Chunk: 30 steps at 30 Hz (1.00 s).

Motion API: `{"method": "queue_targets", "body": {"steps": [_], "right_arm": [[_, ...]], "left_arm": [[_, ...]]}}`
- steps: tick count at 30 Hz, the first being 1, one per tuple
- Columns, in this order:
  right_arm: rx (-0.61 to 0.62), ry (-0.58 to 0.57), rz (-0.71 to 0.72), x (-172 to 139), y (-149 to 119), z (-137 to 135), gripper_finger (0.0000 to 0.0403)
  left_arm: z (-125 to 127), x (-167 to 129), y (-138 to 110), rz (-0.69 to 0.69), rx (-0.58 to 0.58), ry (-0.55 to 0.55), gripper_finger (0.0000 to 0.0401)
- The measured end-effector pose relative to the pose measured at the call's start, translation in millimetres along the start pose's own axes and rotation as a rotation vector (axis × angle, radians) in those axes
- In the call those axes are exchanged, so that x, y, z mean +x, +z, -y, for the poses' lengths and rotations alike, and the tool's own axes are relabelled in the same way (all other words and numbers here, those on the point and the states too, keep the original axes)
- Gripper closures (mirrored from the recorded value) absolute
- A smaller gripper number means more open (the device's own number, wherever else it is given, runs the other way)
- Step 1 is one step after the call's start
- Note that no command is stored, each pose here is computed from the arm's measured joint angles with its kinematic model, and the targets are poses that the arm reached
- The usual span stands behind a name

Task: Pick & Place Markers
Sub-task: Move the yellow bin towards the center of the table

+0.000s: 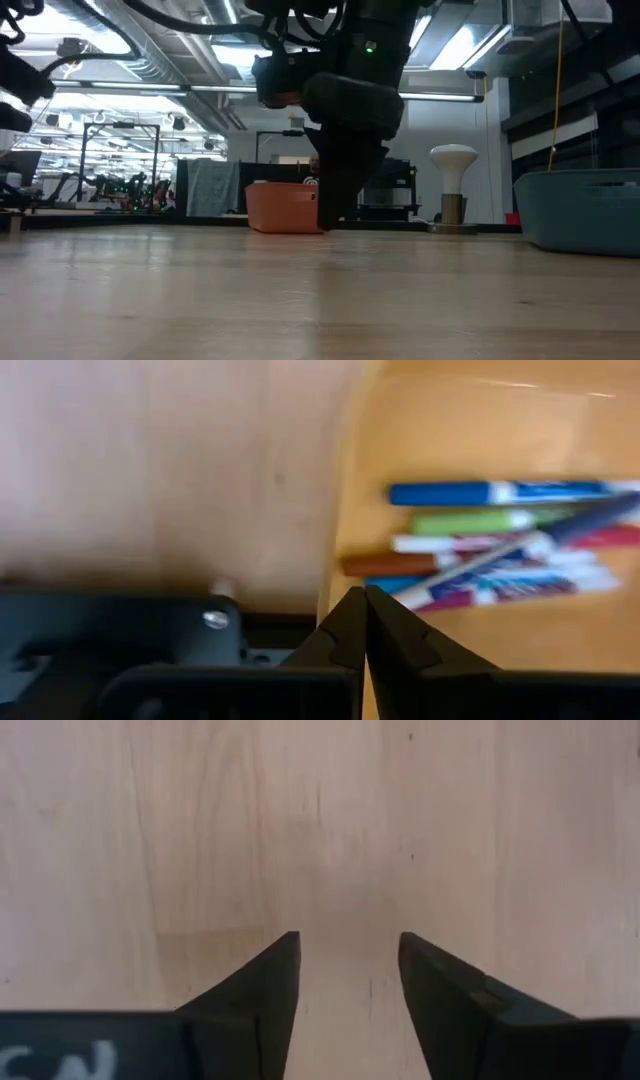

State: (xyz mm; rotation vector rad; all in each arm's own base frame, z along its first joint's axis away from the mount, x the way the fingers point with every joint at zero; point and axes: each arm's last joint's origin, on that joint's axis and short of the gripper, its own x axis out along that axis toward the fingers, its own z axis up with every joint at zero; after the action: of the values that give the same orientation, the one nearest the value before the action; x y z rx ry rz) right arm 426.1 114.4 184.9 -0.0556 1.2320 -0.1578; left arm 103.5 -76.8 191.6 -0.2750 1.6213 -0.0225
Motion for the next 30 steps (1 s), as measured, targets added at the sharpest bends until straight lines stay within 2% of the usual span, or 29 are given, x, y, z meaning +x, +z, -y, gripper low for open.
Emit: {"method": "queue_targets", "body": {"steps": [8,11,20,27,30], "right_arm": [[0.011,-0.007,-0.017,0,-2,1,0.0253],[0.028,-0.017,-0.047,0,-5,2,0.0256],[0.055,-0.050,-0.133,-1,-14,3,0.0257],[0.083,-0.083,-0.207,-5,-23,2,0.0257],[0.110,-0.089,-0.214,-15,-27,-2,0.0257]], "left_arm": [[1,20,18,-0.033,-0.033,0.189,0.0399],[3,25,27,-0.011,-0.007,0.175,0.0400],[2,22,60,0.277,0.056,0.144,0.0399],[-10,15,79,0.414,0.103,0.193,0.0399],[-14,9,92,0.523,0.137,0.224,0.0399]]}}
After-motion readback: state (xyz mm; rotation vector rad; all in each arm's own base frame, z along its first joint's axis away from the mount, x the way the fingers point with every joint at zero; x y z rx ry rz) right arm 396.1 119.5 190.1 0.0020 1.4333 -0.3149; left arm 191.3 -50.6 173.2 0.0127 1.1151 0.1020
